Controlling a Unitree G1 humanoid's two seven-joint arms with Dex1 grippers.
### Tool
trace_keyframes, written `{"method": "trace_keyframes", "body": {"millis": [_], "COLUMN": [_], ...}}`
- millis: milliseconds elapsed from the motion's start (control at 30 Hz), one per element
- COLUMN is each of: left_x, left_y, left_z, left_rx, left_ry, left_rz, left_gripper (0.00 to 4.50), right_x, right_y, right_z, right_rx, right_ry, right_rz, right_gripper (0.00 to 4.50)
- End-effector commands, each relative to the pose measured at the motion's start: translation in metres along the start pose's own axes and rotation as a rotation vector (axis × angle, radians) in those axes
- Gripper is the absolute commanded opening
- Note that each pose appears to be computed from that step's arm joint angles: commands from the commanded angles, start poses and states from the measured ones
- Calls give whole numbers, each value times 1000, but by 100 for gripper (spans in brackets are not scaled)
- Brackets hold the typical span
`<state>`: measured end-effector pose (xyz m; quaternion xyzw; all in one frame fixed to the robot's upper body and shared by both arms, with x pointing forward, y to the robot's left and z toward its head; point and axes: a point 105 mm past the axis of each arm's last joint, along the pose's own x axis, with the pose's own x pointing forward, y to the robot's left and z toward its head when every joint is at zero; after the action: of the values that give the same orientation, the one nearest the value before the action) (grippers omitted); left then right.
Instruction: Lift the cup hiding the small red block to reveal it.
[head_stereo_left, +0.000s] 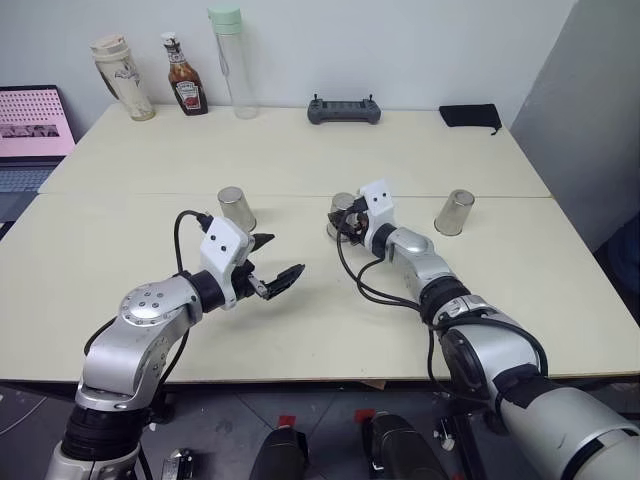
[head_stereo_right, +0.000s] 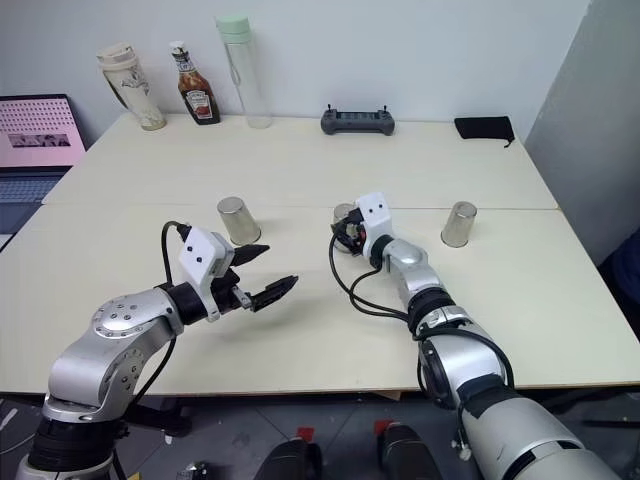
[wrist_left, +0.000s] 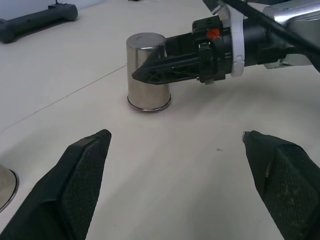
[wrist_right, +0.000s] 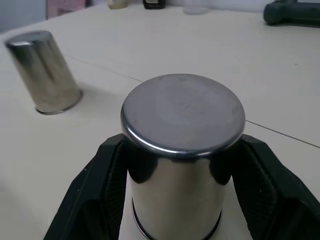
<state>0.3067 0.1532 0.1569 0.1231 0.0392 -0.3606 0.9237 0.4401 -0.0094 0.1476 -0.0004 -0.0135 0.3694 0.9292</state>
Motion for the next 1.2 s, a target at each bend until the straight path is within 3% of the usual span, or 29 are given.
{"method": "trace_keyframes", "body": {"millis": [33, 167, 300, 567, 633, 667, 733, 833, 1033, 1200], "left_x": [4, 6, 6, 7, 6, 6, 6, 6, 3, -6], "left_y": [-9, -8, -9, -7, -5, -5, -6, -8, -5, 5], "left_z": [7, 5, 3, 6, 6, 6, 7, 7, 7, 9], "left_rx": [17, 27, 23, 32, 36, 37, 35, 32, 35, 34], "left_ry": [-30, -22, -17, -15, -13, -12, -12, -13, -15, 11], "left_rz": [-28, -28, -34, -43, -40, -40, -41, -42, -25, -25], "left_gripper": [450, 450, 450, 450, 450, 450, 450, 450, 450, 450], "right_x": [-6, -21, -37, -47, -47, -47, -49, -54, -88, -144], "right_y": [-8, -22, -35, -47, -50, -51, -54, -56, -46, -10], "right_z": [51, 66, 60, -13, -20, -23, -28, -23, -9, 18], "right_rx": [-88, -155, -145, 15, 1, -9, -22, -33, -69, -75], "right_ry": [-146, -139, -51, 112, 125, 132, 140, 117, 124, 161], "right_rz": [17, -50, -132, -223, -238, -241, -254, -254, -206, -51], "right_gripper": [261, 261, 261, 261, 332, 336, 391, 445, 445, 445]}}
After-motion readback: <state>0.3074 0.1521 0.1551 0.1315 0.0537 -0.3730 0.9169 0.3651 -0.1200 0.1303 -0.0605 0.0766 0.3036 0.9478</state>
